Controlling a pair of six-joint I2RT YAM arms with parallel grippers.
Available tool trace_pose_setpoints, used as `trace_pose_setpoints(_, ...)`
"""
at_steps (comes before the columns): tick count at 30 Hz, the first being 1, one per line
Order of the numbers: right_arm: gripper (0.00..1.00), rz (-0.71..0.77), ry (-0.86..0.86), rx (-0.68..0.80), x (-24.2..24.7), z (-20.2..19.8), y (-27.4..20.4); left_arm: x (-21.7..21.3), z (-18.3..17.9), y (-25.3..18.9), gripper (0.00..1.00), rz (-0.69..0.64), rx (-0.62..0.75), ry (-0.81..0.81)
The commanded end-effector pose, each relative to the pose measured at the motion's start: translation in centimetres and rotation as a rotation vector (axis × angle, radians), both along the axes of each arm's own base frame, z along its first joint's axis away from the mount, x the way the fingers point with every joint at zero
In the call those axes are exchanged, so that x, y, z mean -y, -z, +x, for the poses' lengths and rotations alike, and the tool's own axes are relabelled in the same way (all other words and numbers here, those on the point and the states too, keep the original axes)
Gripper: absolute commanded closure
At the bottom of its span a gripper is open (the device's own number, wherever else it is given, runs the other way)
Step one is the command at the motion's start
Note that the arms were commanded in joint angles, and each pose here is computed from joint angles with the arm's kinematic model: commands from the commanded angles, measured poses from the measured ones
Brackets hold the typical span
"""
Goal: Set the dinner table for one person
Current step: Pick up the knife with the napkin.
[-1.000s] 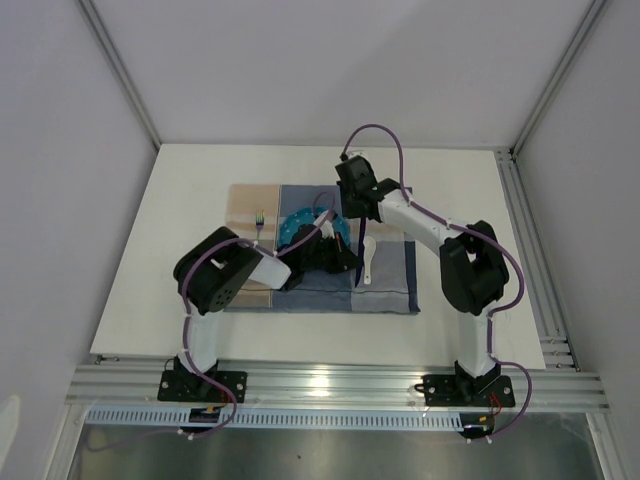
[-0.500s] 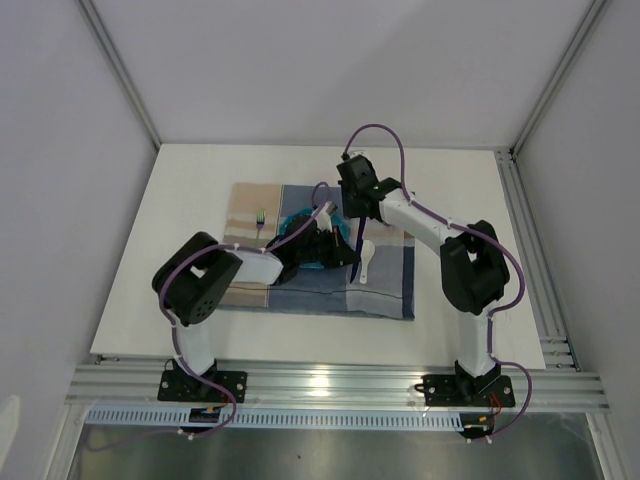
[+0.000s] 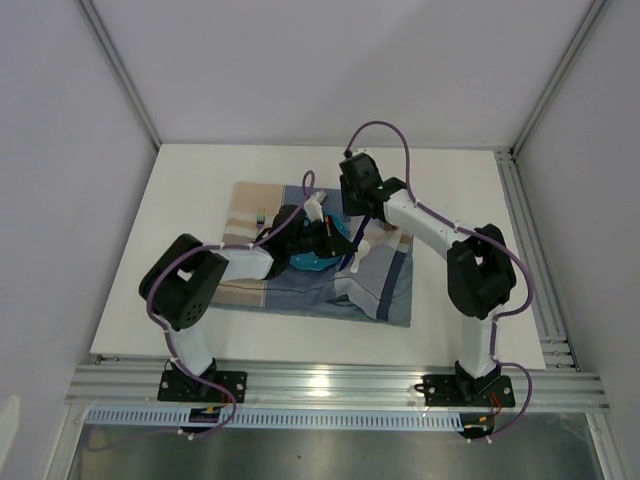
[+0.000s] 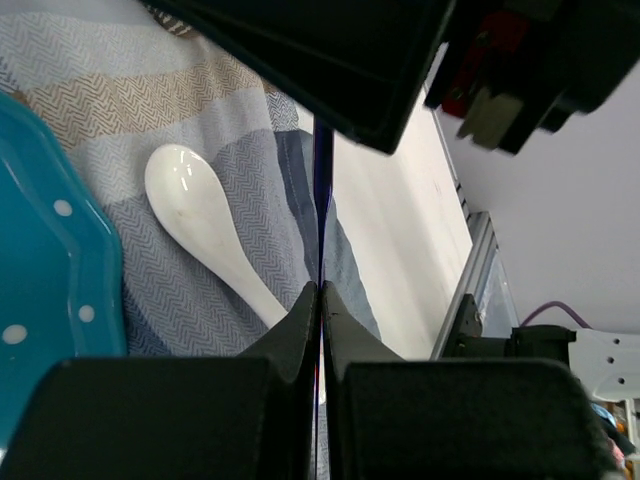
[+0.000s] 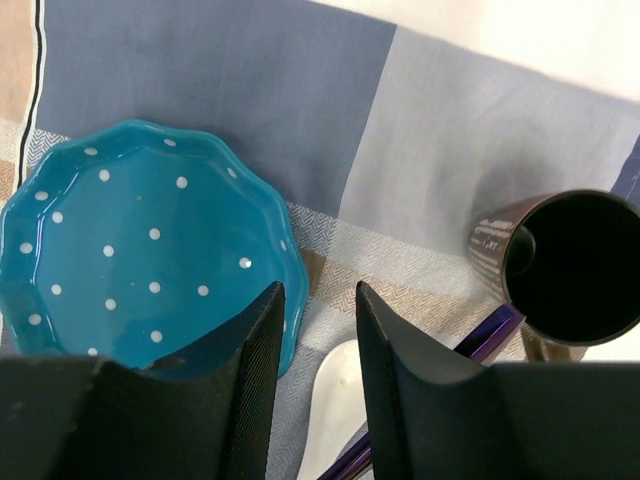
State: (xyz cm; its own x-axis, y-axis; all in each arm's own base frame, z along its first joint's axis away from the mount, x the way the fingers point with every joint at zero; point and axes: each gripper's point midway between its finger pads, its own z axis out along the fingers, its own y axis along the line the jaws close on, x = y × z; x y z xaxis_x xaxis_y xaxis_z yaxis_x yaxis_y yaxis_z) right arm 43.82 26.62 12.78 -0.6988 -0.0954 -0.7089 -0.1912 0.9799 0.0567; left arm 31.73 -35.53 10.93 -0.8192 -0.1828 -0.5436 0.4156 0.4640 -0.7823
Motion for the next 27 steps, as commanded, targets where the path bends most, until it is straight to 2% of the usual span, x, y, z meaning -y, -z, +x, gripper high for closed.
trace_pose_setpoints(1,0.61,0.018,0.02,0.068,0.7,0.3,-3.0,0.9,-1.1,-2.7,0.99,-0.115,0.018,0.074)
trace_pose_setpoints(11,0.55,-0.044,0.109,0.06,3.3,-2.4,-4.5,0.9,-1.8,-2.2,0.99,-0.203,-0.007,0.071)
trace_pose_setpoints(15,0.52,-0.019,0.15,0.087,4.7,-3.9,-5.3,0.9,-2.1,-1.7,0.99,-0.239,-0.018,0.075)
trace_pose_setpoints(19,0.41,-0.026,0.15,0.077,5.6,-4.8,-3.8,0.8,-2.3,-2.2,0.99,-0.303,0.001,0.065)
trace_pose_setpoints(21,0.41,0.008,0.148,0.062,5.8,-5.2,-3.3,0.6,-2.3,-3.1,0.99,-0.36,0.037,0.053)
trace_pose_setpoints(22,0.4,0.023,0.145,0.056,5.6,-5.4,-3.0,0.6,-2.4,-2.6,1.0,-0.378,0.005,0.048)
trace_pose_setpoints(27,0.4,0.052,0.137,0.032,5.4,-5.8,-1.7,0.8,-2.6,-3.7,0.99,-0.471,0.012,0.071)
